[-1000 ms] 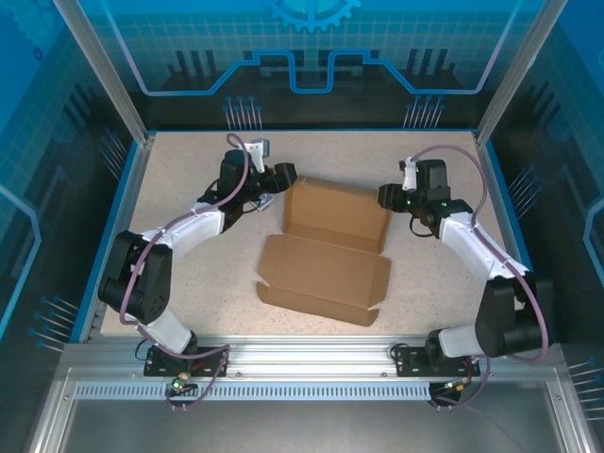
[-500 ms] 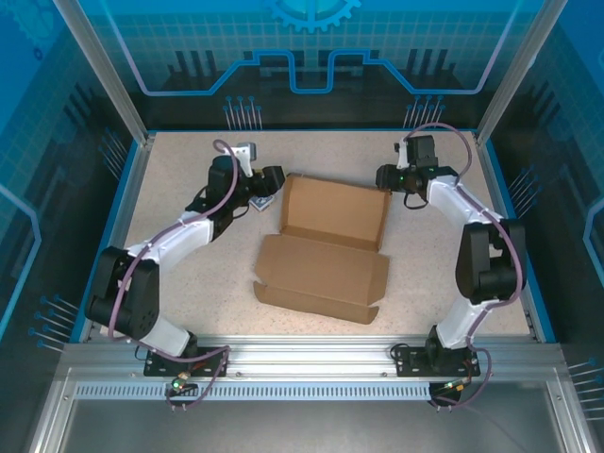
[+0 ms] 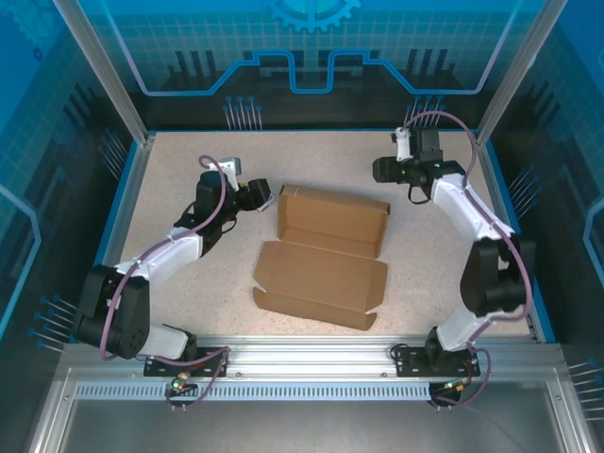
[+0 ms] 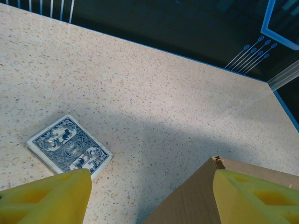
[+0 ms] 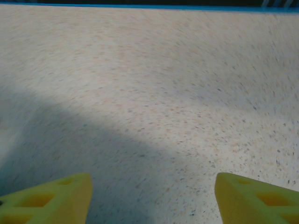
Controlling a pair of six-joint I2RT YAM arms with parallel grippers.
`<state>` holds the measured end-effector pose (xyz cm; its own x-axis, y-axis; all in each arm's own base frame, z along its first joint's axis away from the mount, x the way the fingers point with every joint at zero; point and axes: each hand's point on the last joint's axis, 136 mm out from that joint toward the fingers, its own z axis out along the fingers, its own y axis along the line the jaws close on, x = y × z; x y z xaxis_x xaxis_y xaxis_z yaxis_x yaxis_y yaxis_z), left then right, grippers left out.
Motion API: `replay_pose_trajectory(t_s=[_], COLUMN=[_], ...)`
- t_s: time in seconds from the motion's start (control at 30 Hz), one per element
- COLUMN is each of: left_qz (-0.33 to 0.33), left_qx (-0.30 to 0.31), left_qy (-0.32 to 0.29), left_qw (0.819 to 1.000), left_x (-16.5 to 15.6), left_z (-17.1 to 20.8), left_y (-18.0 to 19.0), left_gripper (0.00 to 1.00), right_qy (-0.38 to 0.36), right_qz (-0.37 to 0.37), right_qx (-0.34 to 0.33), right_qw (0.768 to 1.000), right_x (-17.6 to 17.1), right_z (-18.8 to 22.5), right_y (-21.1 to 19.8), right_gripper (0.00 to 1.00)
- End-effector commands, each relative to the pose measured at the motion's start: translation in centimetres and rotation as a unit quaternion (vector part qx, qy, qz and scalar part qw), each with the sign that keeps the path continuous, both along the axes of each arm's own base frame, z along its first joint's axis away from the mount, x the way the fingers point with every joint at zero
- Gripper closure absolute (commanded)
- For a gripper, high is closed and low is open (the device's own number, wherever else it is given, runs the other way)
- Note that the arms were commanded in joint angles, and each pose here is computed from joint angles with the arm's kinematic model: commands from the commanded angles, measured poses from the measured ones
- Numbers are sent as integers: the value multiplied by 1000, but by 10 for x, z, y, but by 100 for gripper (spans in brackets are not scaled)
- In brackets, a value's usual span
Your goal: Fold the paper box
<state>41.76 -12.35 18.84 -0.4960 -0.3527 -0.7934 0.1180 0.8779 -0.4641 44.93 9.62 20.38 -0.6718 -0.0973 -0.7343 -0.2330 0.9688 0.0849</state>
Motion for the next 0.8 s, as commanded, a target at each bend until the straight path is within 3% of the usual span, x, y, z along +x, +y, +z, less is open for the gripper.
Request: replay_pose_trajectory(t_s=[0.0, 0.13, 0.27, 0.53, 0.77], left_qz=[27, 30, 30, 27, 24], left_qx=[-5, -7, -8, -10, -14], left_qy=[-20, -21, -22, -24, -22], left_qw=[999, 999, 999, 999, 999], left_x=[-2, -3, -6, -10, -11], left_z=[10, 11, 12, 14, 14], left_y=[15, 18, 19, 19, 17], left_gripper=[29, 29, 29, 30, 30], right_qy=[-83, -97, -73, -37, 37], right_qz=[143, 241, 304, 349, 354], right_qx=[-78, -123, -144, -157, -49], right_qw=[983, 958, 939, 923, 933], right_x=[-32, -56, -66, -53, -27], right_z=[31, 23, 5, -21, -35], right_y=[52, 85, 106, 125, 126], right_gripper=[23, 8, 3, 5, 10])
